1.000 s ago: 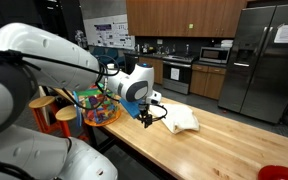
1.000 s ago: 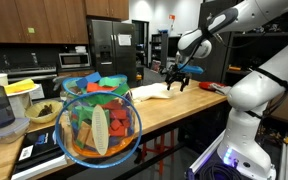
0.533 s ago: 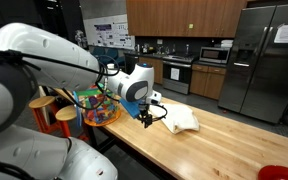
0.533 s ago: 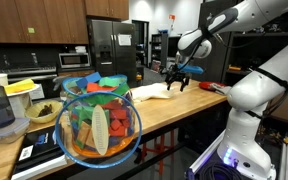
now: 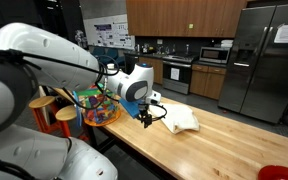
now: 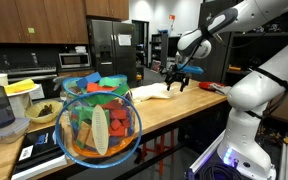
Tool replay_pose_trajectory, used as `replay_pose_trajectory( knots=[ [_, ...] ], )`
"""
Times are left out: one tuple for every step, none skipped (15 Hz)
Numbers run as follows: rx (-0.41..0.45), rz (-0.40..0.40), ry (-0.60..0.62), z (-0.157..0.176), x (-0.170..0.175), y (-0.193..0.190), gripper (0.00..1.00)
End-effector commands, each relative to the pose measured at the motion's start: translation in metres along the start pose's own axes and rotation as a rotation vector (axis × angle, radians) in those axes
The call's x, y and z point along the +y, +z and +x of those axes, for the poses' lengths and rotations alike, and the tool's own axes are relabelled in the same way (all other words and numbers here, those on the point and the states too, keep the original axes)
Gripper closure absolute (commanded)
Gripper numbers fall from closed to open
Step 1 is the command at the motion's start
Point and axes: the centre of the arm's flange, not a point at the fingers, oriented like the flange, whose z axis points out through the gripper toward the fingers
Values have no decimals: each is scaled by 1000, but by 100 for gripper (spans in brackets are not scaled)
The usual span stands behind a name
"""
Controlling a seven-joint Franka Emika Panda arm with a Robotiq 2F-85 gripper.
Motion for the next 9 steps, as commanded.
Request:
replay_pose_trajectory(
  knots=[
    [-19, -8, 62, 8, -9, -3, 0],
    [-23, -12, 82, 9, -9, -4, 0],
    [-26, -17, 110, 10, -9, -6, 0],
    [-27, -21, 135, 11, -8, -8, 0],
    [-27, -23, 166, 11, -5, -10, 0],
    [-30, -18, 201, 13, -2, -13, 0],
    [-29, -9, 239, 15, 1, -16, 0],
    [-27, 1, 271, 18, 6, -20, 0],
    [-24, 17, 303, 22, 8, -25, 0]
  ],
)
